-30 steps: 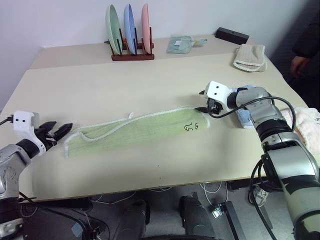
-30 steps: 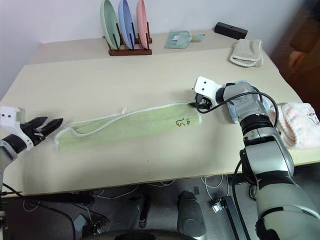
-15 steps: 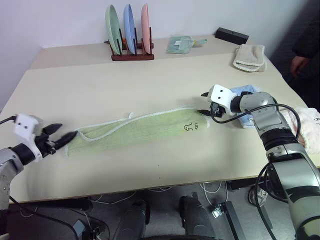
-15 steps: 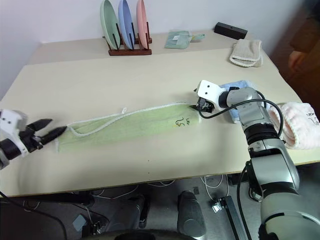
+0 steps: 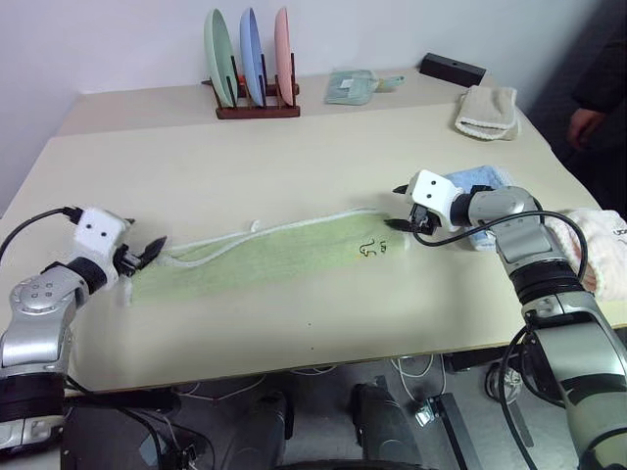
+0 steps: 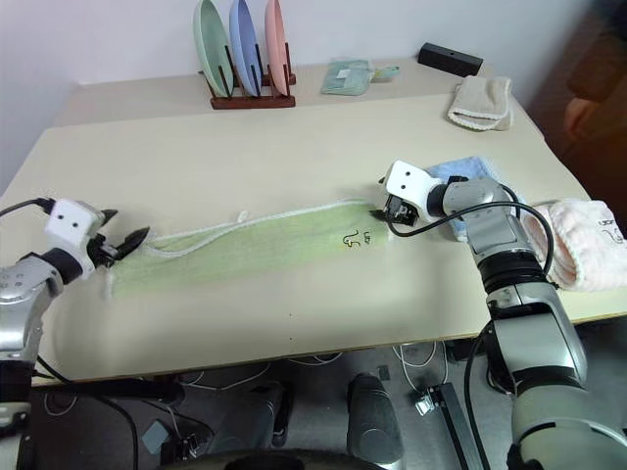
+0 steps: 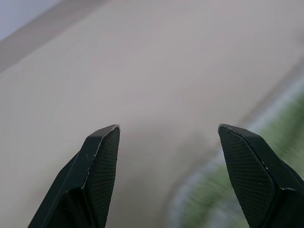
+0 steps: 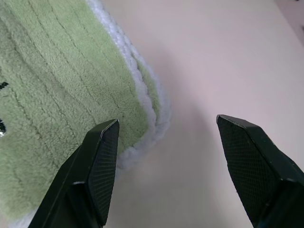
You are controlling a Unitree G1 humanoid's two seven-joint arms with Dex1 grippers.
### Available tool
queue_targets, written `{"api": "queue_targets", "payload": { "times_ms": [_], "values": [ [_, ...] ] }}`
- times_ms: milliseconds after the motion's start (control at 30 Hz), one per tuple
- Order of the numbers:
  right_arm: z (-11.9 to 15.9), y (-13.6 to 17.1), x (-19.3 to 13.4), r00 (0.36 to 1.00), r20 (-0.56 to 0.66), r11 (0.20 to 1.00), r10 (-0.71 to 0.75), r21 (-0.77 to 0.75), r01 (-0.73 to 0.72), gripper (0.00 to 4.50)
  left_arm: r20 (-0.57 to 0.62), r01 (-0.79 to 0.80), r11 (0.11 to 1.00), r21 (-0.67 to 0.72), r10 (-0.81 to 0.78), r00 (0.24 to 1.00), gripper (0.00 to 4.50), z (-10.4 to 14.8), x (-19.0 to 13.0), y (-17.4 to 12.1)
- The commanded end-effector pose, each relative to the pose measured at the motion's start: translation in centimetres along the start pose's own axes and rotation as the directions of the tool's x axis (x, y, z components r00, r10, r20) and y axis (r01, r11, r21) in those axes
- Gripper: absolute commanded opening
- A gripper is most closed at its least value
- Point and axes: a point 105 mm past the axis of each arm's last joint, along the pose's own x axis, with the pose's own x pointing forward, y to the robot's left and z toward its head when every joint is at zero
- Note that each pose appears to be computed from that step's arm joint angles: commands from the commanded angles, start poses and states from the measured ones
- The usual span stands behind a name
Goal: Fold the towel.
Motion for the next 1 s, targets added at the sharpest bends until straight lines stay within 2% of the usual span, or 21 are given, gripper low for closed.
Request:
{"api": "queue_targets", "payload": {
  "times_ms": [33, 100, 167, 233, 300, 433, 567, 667, 833, 933, 1000],
  "values": [
    [1.0, -1.2, -1.0, 0.998, 0.038, 0.999, -0.051, -0.015, 0.051, 3.31, -0.005, -0.098, 0.994, -0.048, 0.098, 0.995, 3.35, -0.2, -0.7, 2.0],
    [1.1, -1.4, -1.4, 0.997, 0.041, 0.998, -0.06, -0.013, 0.06, 3.31, -0.056, -0.152, 0.988, -0.032, 0.15, 0.987, 3.35, -1.4, -1.1, 2.7],
    [1.1, -1.5, -1.9, 0.997, 0.043, 0.998, -0.06, -0.015, 0.061, 3.31, -0.018, -0.159, 0.985, -0.07, 0.158, 0.987, 3.35, -1.0, -1.5, 2.8],
    [1.0, -1.3, -2.1, 0.997, 0.041, 0.998, -0.058, -0.017, 0.059, 3.31, 0.062, -0.094, 0.989, -0.117, 0.101, 0.993, 3.35, 0.3, -1.9, 1.9],
    [0.8, -1.1, -2.2, 0.998, 0.037, 0.998, -0.054, -0.015, 0.055, 3.31, 0.093, 0.02, 0.998, -0.063, -0.014, 0.996, 3.35, 1.1, -2.4, 0.3],
    [0.9, -0.4, -1.9, 0.998, 0.04, 0.999, -0.042, -0.007, 0.043, 3.31, 0.021, 0.244, 0.967, 0.069, -0.246, 0.969, 3.35, 1.0, -3.2, -2.8],
    [1.0, -0.1, -1.7, 0.998, 0.043, 0.999, -0.04, -0.001, 0.04, 3.31, -0.067, 0.329, 0.928, 0.173, -0.322, 0.944, 3.35, 0.1, -3.0, -3.9],
    [1.3, 0.1, -1.6, 0.998, 0.048, 0.999, -0.04, 0.001, 0.04, 3.31, -0.128, 0.302, 0.92, 0.25, -0.277, 0.952, 3.35, -1.0, -1.9, -3.7],
    [1.3, 0.2, -1.7, 0.998, 0.048, 0.999, -0.047, 0.008, 0.046, 3.31, -0.121, 0.234, 0.917, 0.323, -0.206, 0.971, 3.35, -1.3, -0.5, -3.1],
    [1.4, 0.4, -1.8, 0.998, 0.047, 0.999, -0.049, 0.011, 0.048, 3.31, -0.024, 0.053, 0.977, 0.208, -0.049, 0.998, 3.35, 0.0, 0.6, -0.7],
    [1.4, 0.4, -1.9, 0.998, 0.046, 0.999, -0.05, 0.013, 0.049, 3.31, -0.003, 0.007, 0.992, 0.127, -0.007, 1.0, 3.35, 0.3, 0.7, 0.0]
  ]
}}
